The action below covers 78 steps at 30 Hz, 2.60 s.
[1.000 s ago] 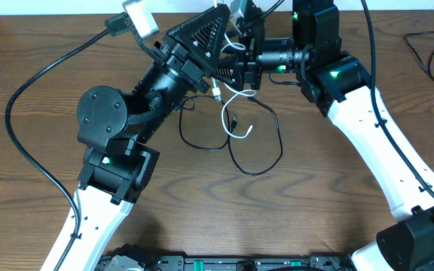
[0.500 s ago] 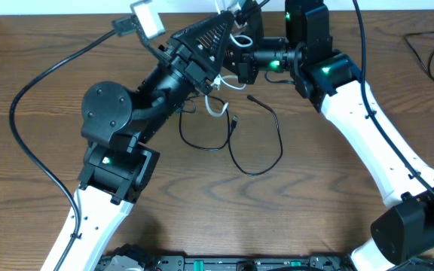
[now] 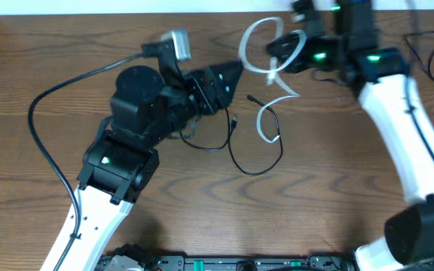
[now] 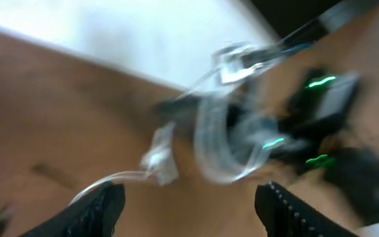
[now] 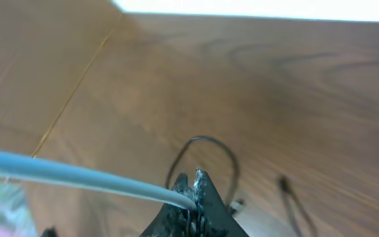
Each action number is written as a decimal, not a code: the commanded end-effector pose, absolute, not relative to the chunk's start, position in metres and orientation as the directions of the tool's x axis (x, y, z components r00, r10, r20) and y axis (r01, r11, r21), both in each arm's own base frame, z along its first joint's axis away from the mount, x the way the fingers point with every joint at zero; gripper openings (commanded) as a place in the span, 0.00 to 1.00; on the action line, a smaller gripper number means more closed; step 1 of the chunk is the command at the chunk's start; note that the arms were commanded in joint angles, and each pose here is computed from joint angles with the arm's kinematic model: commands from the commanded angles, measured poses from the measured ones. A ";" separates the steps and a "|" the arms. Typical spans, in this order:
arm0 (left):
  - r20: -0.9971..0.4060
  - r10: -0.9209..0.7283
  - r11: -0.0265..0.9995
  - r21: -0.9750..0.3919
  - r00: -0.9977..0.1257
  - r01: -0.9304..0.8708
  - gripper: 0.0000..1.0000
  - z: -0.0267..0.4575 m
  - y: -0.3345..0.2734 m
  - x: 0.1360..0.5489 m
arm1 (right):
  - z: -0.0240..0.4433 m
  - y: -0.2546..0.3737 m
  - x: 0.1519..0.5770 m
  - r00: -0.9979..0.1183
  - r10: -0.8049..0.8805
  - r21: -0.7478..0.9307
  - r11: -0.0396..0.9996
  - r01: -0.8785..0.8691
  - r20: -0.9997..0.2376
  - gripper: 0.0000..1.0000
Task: Untangle cables
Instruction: 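Pull the white cable away to the right with the right gripper, then lower the white cable at the right table edge and release it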
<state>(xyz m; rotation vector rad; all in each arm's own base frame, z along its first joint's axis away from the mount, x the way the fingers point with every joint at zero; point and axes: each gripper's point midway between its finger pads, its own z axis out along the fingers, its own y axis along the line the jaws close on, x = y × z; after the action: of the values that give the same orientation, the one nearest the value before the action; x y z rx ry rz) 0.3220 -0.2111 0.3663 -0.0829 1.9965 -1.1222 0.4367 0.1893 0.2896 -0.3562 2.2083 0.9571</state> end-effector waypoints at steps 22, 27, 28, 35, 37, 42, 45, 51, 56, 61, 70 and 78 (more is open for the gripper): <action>-0.516 -0.204 0.760 -0.619 -0.832 0.197 0.74 0.256 -0.218 0.334 | 0.311 -0.220 0.353 -0.302 0.691 0.369 0.644 0.670 -0.657 0.01; -0.515 -0.204 0.761 -0.619 -0.832 0.197 0.74 0.256 -0.218 0.333 | 0.294 -0.280 0.333 -0.146 0.749 0.362 0.470 0.805 -0.646 0.01; -0.515 -0.204 0.761 -0.619 -0.832 0.197 0.74 0.256 -0.218 0.333 | 0.290 -0.292 0.330 -0.121 0.751 0.355 0.440 0.825 -0.649 0.01; -0.516 -0.195 0.758 -0.619 -0.834 0.205 0.74 0.256 -0.221 0.331 | 0.250 -0.358 0.320 0.017 0.760 0.324 0.257 0.911 -0.650 0.01; -0.516 -0.189 0.757 -0.619 -0.836 0.211 0.74 0.256 -0.224 0.329 | 0.236 -0.367 0.323 0.015 0.766 0.316 0.246 0.916 -0.643 0.01; -0.516 -0.186 0.756 -0.618 -0.836 0.214 0.74 0.256 -0.225 0.329 | 0.198 -0.381 0.330 -0.006 0.794 0.285 0.226 0.931 -0.608 0.01; -0.516 -0.186 0.756 -0.619 -0.836 0.214 0.74 0.256 -0.225 0.329 | 0.177 -0.384 0.332 -0.026 0.811 0.263 0.219 0.939 -0.584 0.17; -0.516 -0.186 0.756 -0.619 -0.836 0.214 0.74 0.256 -0.225 0.329 | 0.149 -0.381 0.327 -0.080 0.840 0.208 0.223 0.952 -0.536 0.80; -0.516 -0.185 0.756 -0.619 -0.837 0.214 0.74 0.256 -0.225 0.329 | 0.145 -0.373 0.328 -0.107 0.857 0.217 0.245 0.945 -0.505 0.99; -0.515 -0.186 0.756 -0.619 -0.837 0.213 0.74 0.256 -0.225 0.329 | 0.134 -0.365 0.304 -0.120 0.878 0.120 0.196 0.973 -0.463 0.99; -0.515 -0.185 0.756 -0.619 -0.837 0.213 0.74 0.256 -0.225 0.328 | 0.127 -0.358 0.285 -0.103 0.899 0.050 0.137 0.989 -0.426 0.99; -0.516 -0.185 0.756 -0.619 -0.836 0.214 0.74 0.256 -0.225 0.329 | 0.155 -0.266 0.381 -0.449 0.861 0.622 0.491 0.610 -0.239 0.99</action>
<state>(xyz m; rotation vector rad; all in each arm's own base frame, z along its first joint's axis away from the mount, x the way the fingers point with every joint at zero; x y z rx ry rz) 0.3281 -0.2221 0.2510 -0.0059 2.3962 -0.9228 0.3395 -0.3153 0.1266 1.5214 2.2214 0.1384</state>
